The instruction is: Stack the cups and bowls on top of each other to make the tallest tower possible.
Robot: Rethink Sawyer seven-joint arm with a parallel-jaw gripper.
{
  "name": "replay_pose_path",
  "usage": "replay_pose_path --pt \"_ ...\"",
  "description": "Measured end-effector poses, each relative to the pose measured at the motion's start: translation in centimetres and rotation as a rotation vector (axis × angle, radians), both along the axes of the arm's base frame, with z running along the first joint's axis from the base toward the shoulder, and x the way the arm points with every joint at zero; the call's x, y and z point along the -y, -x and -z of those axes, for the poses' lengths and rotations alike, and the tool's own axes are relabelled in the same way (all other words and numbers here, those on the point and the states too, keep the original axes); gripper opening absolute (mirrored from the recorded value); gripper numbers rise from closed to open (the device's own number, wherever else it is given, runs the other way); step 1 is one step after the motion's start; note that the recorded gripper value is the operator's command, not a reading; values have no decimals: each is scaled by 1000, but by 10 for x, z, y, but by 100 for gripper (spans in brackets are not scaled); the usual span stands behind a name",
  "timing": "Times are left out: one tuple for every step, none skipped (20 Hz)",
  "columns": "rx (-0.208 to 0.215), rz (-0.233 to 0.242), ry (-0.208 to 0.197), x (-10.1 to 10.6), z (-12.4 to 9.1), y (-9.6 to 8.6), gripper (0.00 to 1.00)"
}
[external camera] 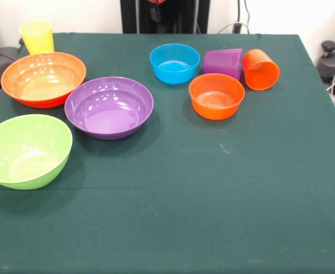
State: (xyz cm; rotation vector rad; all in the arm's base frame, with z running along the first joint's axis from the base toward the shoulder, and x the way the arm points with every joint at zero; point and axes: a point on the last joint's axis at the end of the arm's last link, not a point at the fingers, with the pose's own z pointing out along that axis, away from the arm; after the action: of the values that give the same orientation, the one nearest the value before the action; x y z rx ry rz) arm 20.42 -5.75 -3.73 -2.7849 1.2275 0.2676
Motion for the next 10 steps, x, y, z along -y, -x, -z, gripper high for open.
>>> replay_pose_path --pt "-15 -8 8 2 -3 3 0" --pt "-28 -17 13 3 -6 7 0" --pt "-46 -33 21 5 -11 10 0" --pt "-49 -43 27 6 -13 9 0" --pt "-50 -53 32 8 -14 8 0" --pt "-60 -72 42 10 -18 7 0" --pt "-71 -82 47 11 -21 8 0" --pt "-76 -85 49 11 -23 9 0" --pt "-85 -89 55 13 -25 10 0" --pt "-87 -90 56 14 -26 10 0"
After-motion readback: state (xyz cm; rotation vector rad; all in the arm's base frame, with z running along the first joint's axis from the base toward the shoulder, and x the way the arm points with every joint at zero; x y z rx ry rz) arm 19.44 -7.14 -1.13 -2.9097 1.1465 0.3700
